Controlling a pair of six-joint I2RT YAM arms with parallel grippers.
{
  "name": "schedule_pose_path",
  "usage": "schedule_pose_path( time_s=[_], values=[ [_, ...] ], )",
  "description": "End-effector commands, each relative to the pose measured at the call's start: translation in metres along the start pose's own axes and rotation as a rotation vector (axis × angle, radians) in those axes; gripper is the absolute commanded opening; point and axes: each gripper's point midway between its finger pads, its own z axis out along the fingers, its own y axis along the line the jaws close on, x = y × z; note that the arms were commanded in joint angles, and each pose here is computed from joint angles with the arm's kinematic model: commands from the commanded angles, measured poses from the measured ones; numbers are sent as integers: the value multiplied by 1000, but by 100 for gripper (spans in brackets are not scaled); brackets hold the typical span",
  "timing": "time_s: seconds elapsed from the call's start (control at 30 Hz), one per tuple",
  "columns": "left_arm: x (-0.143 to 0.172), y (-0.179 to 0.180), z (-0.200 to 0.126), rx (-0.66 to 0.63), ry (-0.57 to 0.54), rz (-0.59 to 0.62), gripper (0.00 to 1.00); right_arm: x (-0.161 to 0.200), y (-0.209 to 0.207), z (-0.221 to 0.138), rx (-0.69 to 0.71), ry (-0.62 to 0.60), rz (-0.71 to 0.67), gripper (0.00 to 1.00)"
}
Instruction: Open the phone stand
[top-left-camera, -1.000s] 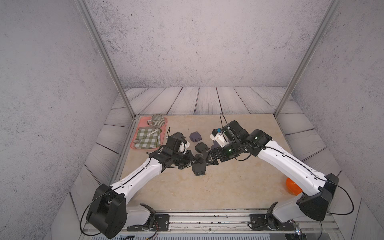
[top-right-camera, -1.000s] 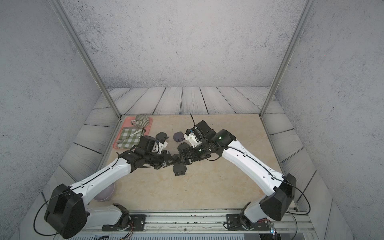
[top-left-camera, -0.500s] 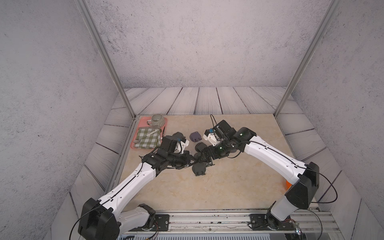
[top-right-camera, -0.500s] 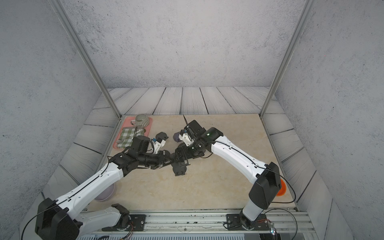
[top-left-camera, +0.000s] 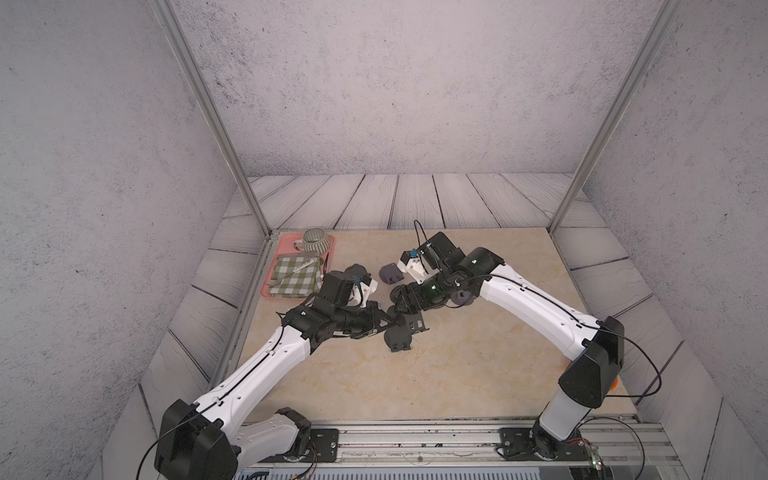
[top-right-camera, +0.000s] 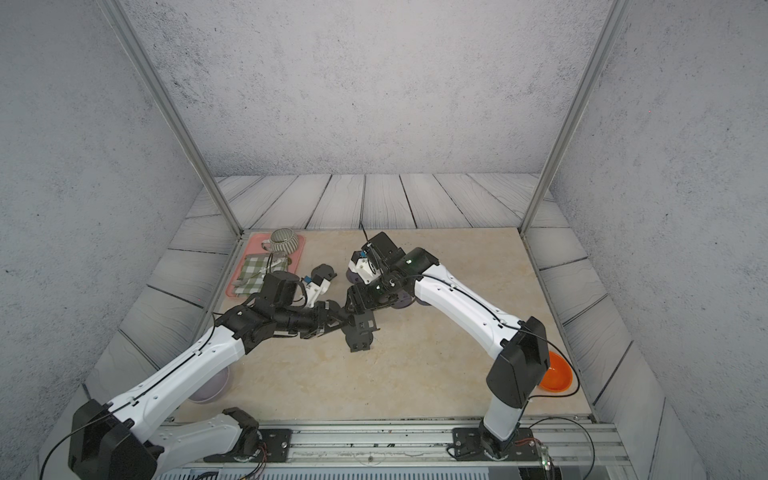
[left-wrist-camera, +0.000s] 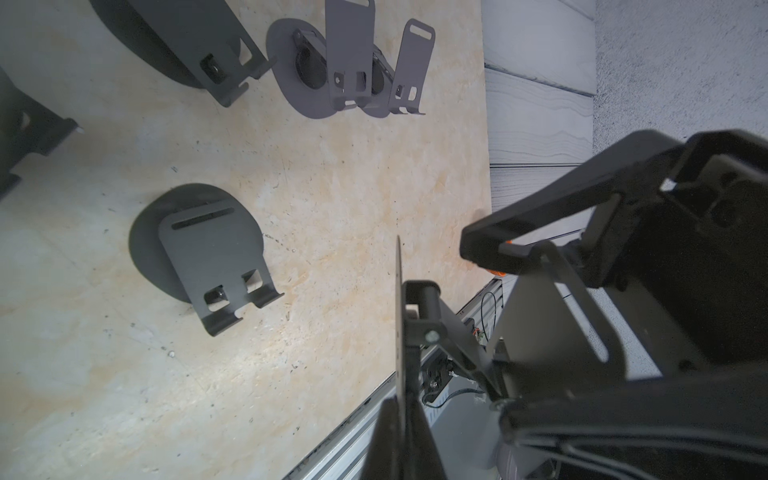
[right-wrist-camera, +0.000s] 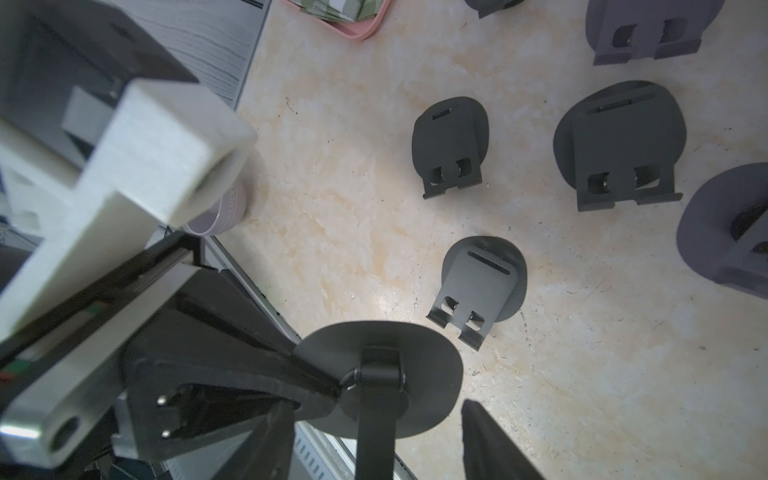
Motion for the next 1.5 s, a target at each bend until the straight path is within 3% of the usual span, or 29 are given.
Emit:
schedule_pose_path(
  time_s=[0.0, 0.3, 0.73, 1.2, 1.47],
  values=[
    [-15, -14, -6, 33, -65, 4, 0, 2, 4, -7, 1, -4, -2, 63],
    [-20, 12, -2, -11, -79, -163, 0, -7, 3, -35, 67, -99, -14, 59],
    [-29, 32, 5, 62, -96, -402, 0, 3, -4, -75, 168, -273, -25, 55],
    [-24, 52, 15, 72, -108, -536, 0, 12, -5, -95, 202, -331, -40, 53],
    [-27, 49, 14, 78, -110, -528, 0, 12, -6, -87, 205, -313, -43, 53]
  ],
)
